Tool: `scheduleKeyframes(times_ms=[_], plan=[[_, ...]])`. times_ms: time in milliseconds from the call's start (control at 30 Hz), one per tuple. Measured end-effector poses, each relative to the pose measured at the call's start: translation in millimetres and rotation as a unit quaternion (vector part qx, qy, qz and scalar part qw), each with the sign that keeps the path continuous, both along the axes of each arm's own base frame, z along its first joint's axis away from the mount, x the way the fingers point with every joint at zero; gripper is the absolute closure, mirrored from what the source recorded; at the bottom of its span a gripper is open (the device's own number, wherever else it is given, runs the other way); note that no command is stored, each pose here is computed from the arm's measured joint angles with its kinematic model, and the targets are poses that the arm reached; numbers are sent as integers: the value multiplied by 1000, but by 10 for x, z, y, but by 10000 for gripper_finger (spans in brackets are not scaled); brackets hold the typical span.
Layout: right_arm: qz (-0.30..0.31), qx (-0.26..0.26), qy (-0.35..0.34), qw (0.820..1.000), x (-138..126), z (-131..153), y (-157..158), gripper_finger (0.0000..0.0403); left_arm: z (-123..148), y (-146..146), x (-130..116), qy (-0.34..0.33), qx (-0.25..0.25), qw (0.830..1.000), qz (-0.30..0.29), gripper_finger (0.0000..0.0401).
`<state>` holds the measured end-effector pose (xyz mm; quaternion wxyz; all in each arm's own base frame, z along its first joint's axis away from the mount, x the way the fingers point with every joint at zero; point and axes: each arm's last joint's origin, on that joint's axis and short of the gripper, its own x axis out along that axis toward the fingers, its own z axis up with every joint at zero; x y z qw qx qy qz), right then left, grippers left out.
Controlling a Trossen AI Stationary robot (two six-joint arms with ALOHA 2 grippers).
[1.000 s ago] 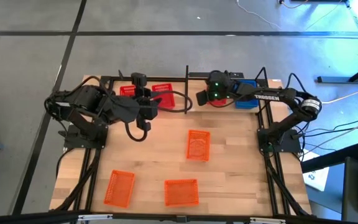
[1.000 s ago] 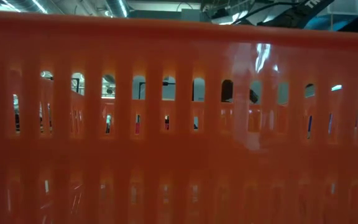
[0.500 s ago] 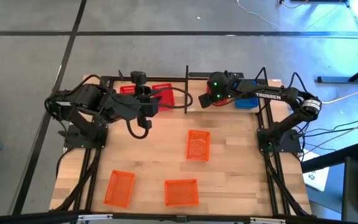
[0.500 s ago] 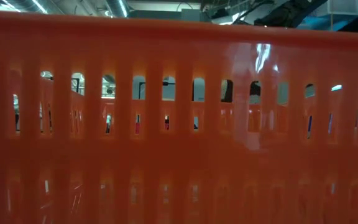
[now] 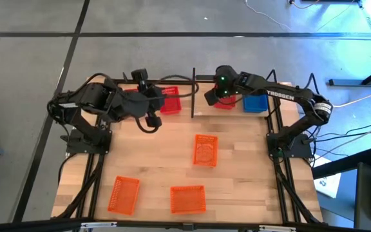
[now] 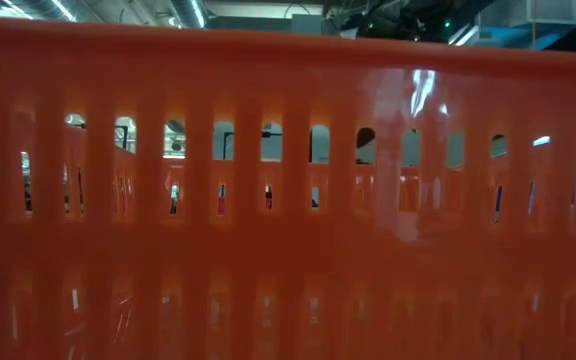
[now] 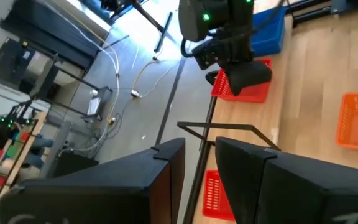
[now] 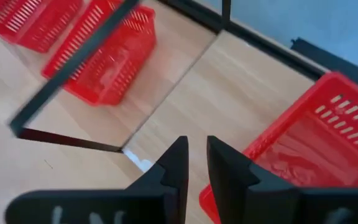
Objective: Stack baskets on shelf by color
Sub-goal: Stack the right red basket on top of the red basket on the shelf
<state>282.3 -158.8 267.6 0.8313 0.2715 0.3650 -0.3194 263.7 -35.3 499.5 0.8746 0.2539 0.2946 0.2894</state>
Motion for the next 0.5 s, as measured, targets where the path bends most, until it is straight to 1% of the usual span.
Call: scheduleKeyframes(times_ms=[200, 300, 500], plan=[[15, 23, 25, 999, 120, -239, -57, 346, 0, 5, 1, -1, -1, 1000, 1, 317], [12, 36, 42, 998, 160, -362, -79, 346, 0, 6, 1, 5, 5, 1000, -2, 317], [2, 51, 53, 997, 154, -409, -75, 346, 0, 6, 1, 6, 5, 1000, -2, 317]])
